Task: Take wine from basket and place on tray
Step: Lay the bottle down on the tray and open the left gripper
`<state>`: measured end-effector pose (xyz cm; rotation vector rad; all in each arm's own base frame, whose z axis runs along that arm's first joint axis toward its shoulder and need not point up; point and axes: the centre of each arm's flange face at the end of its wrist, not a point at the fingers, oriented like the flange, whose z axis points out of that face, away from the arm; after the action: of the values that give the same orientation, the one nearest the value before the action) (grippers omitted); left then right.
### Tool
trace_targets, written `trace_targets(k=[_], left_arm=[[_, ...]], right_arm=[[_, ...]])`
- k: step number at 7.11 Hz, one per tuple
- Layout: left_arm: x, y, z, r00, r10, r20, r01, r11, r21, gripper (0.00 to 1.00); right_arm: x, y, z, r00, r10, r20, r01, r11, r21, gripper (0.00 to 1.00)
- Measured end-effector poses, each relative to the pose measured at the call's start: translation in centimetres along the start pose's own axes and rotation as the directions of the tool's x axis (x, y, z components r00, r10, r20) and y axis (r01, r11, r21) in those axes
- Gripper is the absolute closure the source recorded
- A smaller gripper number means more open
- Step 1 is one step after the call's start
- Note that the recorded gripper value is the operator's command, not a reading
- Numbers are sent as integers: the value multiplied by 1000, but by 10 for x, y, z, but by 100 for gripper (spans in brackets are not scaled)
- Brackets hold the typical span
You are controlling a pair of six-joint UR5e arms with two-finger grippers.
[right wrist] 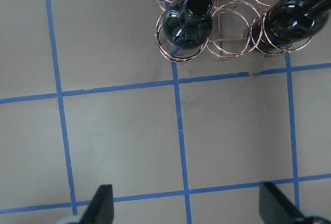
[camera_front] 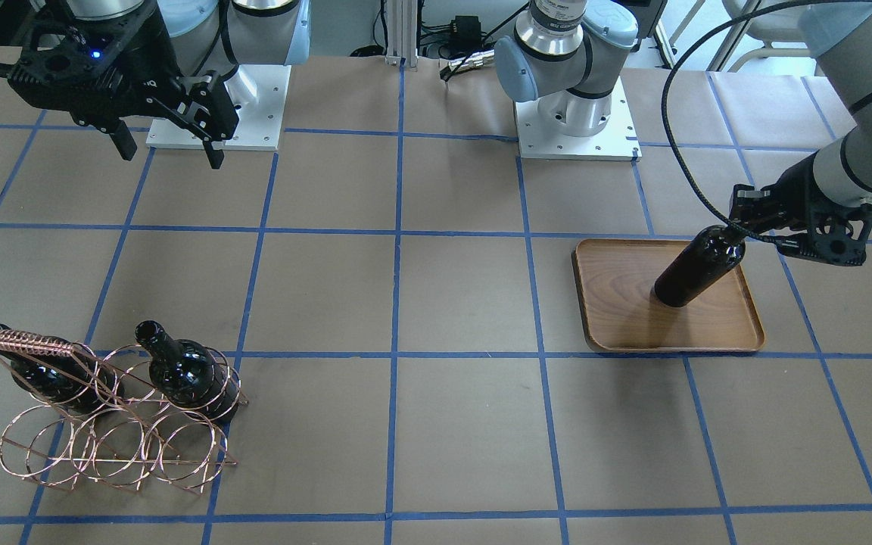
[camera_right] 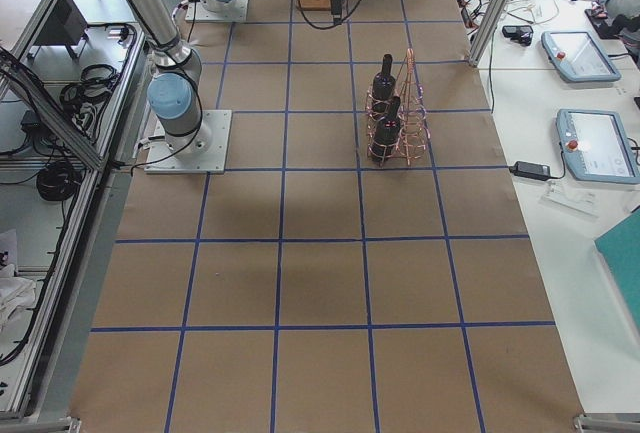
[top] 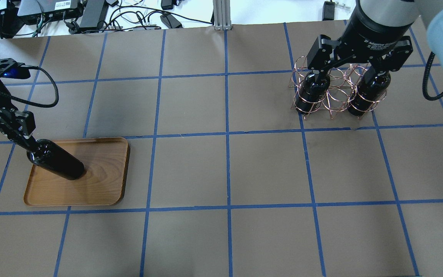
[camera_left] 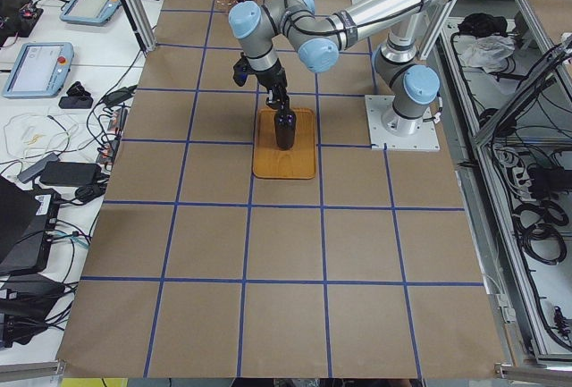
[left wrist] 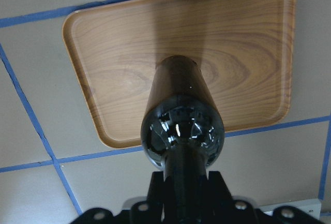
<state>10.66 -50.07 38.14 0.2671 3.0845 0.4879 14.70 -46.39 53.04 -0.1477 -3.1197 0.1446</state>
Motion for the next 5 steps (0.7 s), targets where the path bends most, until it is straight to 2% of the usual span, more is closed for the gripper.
trace_targets(k=[1, 3, 5], left_arm=[[0, 0, 0, 1000, 1, -1, -1, 1000, -1, 0], [2, 0, -4, 1000, 5, 4, -5, 1000, 1, 0], [21, 14, -32, 1000, -1, 27, 0, 999, 44, 0]], right_arm=[[0, 0, 0, 1000, 1, 0, -1, 1000, 0, 0], [0, 0, 0, 1000, 2, 0, -2, 1000, 1, 0], [0, 0, 0, 1000, 2, 0, -2, 1000, 3, 0]])
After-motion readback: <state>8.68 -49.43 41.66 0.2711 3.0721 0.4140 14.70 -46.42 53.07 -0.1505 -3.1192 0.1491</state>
